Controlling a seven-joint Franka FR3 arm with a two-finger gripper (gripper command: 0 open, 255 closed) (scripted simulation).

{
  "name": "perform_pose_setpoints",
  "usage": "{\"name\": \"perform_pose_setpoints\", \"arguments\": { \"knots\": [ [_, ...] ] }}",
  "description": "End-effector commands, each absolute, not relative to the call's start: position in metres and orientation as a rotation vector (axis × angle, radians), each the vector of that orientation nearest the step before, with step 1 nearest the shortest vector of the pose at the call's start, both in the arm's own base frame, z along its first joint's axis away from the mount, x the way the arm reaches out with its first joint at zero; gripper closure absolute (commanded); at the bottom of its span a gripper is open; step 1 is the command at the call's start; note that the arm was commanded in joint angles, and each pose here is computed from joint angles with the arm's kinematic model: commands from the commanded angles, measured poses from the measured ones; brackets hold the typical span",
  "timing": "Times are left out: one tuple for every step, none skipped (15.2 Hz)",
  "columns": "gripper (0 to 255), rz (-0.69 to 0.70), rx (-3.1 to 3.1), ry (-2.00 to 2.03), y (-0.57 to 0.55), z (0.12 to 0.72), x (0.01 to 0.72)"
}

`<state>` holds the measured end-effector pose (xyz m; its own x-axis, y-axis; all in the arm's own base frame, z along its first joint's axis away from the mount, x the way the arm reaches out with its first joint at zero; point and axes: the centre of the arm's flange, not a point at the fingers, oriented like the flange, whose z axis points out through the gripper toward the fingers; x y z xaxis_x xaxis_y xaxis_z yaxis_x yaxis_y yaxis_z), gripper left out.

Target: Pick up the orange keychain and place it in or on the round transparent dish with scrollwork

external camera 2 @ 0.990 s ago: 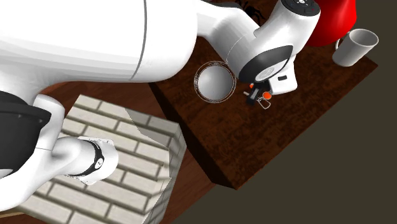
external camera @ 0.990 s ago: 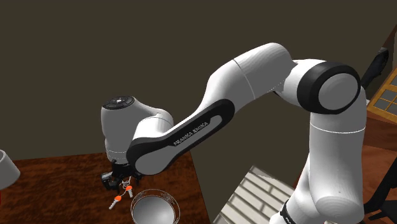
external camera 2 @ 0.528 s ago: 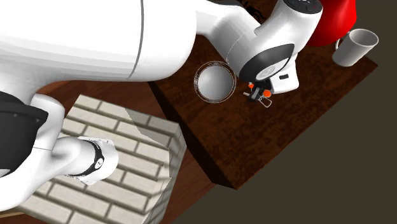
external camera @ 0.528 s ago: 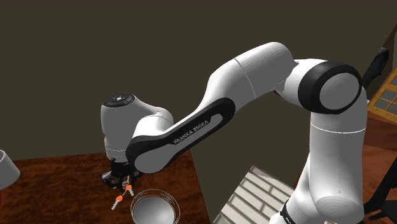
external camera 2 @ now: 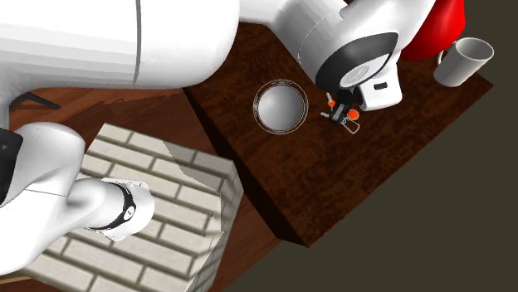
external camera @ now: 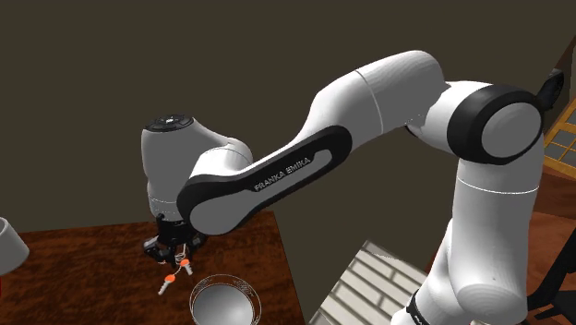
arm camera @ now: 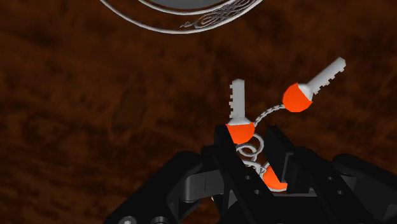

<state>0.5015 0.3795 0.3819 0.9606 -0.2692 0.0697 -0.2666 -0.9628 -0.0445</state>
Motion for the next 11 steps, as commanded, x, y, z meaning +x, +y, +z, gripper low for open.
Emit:
{"name": "perform_pose_setpoints", "arguments": {
  "knots": [
    [255, -0.116, -3.076, 0.42, 0.38, 0.392, 0.501],
    [255, -0.116, -3.076, 0.42, 0.38, 0.398, 0.501],
    [255, -0.116, -3.076, 0.42, 0.38, 0.403, 0.501],
    [255, -0.116, -3.076, 0.42, 0.38, 0.408, 0.501],
    [255, -0.116, -3.076, 0.42, 0.38, 0.413, 0.501],
    [255, -0.116, -3.076, 0.42, 0.38, 0.419, 0.501],
    [255, -0.116, -3.076, 0.42, 0.38, 0.424, 0.501],
    [255, -0.116, -3.076, 0.42, 0.38, 0.429, 0.501],
    [255, -0.116, -3.076, 0.42, 0.38, 0.434, 0.501],
    [255, -0.116, -3.076, 0.42, 0.38, 0.44, 0.501],
    [255, -0.116, -3.076, 0.42, 0.38, 0.445, 0.501]
  ]
}}
